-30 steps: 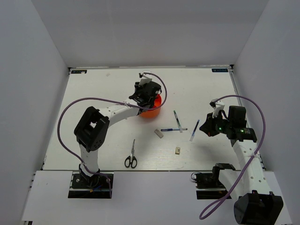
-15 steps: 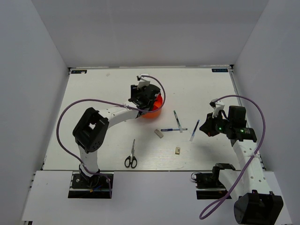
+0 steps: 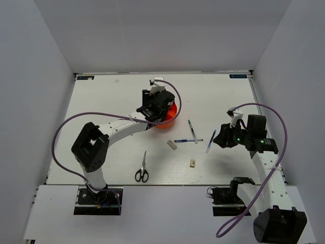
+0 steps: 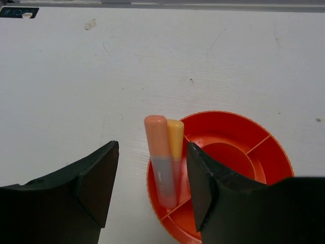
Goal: Sort the stationery into containers
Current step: Place the pen in the storage box, then pick up the pen from the center of the board.
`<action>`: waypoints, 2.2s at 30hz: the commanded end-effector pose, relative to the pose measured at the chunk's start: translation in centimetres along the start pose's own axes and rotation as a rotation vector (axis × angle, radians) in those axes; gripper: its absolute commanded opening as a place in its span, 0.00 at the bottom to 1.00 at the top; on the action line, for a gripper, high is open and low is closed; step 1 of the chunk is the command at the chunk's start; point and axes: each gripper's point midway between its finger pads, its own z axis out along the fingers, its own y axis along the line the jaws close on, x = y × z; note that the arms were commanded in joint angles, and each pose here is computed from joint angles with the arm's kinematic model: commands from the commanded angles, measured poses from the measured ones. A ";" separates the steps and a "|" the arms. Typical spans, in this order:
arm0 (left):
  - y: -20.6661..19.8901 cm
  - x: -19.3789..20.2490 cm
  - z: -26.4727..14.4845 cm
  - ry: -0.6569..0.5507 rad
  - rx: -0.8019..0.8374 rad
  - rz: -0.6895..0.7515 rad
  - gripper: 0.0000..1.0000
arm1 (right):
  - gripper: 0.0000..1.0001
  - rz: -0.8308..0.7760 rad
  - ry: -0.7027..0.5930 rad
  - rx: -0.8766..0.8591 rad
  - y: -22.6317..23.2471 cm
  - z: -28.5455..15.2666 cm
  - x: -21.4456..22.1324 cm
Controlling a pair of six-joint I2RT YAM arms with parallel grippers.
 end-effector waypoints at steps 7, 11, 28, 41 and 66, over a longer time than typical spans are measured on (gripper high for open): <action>6.8 -1.1 -7.0 0.053 0.051 -0.004 0.00 | 0.13 -0.087 -0.022 -0.015 -0.4 0.5 -0.7; 10.0 3.1 -10.8 0.231 0.197 -0.035 0.07 | 0.00 -0.095 0.024 -0.081 0.0 1.7 -1.6; 17.6 11.1 -14.9 0.355 0.296 -0.106 0.91 | 0.48 -0.135 0.416 -0.008 -2.3 17.6 -3.7; 17.4 11.0 -15.6 0.344 0.342 -0.118 0.91 | 0.36 -0.234 0.519 0.182 -3.8 22.2 -2.3; 16.8 11.2 -15.6 0.334 0.378 -0.120 0.91 | 0.00 -0.412 -0.006 -0.034 5.0 14.6 -17.7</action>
